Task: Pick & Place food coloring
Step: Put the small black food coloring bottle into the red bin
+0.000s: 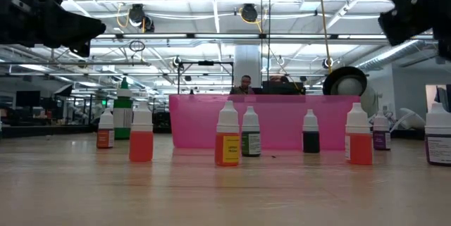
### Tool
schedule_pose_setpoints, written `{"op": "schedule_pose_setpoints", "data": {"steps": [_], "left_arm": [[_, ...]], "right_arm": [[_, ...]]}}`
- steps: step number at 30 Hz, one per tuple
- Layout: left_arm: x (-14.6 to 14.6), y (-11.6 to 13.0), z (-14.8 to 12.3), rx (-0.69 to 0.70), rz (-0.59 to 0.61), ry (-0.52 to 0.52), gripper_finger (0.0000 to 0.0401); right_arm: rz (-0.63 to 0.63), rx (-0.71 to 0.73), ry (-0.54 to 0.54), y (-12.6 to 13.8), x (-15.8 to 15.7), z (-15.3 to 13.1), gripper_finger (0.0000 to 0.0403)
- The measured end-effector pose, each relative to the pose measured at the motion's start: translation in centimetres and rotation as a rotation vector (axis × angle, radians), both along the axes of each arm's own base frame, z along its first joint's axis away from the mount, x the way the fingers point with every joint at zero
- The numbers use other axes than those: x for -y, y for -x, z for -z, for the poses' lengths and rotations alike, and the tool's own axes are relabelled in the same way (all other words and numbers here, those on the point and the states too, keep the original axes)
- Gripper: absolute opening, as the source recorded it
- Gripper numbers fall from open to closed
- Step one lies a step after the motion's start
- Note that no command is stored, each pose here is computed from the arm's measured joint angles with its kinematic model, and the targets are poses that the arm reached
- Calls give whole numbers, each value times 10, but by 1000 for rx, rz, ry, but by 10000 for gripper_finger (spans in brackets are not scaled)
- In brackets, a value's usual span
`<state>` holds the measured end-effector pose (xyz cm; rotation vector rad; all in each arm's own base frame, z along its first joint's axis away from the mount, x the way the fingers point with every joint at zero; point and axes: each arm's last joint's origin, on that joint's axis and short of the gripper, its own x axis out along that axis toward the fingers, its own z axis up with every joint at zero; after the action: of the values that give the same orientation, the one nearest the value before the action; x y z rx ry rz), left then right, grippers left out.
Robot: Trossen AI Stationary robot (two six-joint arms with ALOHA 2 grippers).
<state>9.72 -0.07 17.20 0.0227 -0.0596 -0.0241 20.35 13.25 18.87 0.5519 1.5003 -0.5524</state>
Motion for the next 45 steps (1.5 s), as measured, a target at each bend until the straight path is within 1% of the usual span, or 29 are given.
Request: {"op": "schedule_pose_setpoints", "data": {"steps": [5,18,26,40,45], "left_arm": [[0,0,0,0,0,0,61],[0,0,0,0,0,0,61],[0,0,0,0,0,0,61],[0,0,0,0,0,0,61],[0,0,0,0,0,0,61]], "right_arm": [[-10,53,-36,-3,2,14,182],[-56,61,-34,-7,9,18,176],[-46,46,-52,-2,16,33,176],[-57,50,-62,-4,21,33,176],[-43,62,-93,-3,20,29,176]]}}
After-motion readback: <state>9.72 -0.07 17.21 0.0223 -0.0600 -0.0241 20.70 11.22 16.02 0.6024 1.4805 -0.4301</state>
